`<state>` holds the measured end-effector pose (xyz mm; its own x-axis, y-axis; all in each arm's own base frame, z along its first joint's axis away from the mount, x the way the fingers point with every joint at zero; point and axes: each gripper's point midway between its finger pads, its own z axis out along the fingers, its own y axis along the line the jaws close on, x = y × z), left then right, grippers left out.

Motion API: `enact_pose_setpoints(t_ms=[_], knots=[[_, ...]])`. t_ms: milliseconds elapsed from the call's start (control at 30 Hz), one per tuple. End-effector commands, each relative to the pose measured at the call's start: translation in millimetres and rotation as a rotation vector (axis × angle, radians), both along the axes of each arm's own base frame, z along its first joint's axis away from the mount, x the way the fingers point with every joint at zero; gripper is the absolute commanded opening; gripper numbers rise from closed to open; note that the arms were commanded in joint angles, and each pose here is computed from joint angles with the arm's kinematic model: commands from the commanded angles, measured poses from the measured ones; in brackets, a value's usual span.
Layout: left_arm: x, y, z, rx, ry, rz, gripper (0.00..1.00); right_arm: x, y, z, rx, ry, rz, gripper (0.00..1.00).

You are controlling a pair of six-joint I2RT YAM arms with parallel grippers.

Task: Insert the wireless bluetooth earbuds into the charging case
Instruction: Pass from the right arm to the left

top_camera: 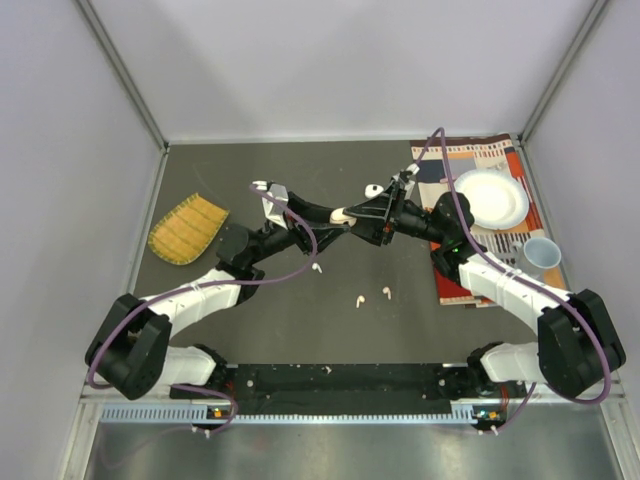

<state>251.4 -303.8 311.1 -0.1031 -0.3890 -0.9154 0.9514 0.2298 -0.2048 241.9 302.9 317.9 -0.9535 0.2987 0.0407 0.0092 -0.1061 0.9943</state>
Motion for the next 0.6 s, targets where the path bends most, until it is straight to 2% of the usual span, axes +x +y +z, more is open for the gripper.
enact_pose_setpoints(t_ms=[0, 167, 367, 567], knots=[[1.4, -0.5, 20.9, -0.045, -0.07, 0.014, 0.49, -12.2, -1.3, 31.1, 0.063, -0.105, 0.017, 0.0], [1.0, -0.5, 20.9, -0.05, -0.069, 0.017, 0.49, -13.1, -1.2, 32.2, 0.064, -0.105, 0.019, 0.0], [0.5, -0.4, 23.2, -0.058, -0.077, 0.023, 0.56, -11.9, -0.7, 29.5, 0.059, -0.091, 0.018, 0.0], [1.3, -1.0, 23.5, -0.061, -0.076, 0.028, 0.54, -11.4, -0.7, 29.8, 0.059, -0.089, 0.012, 0.0]])
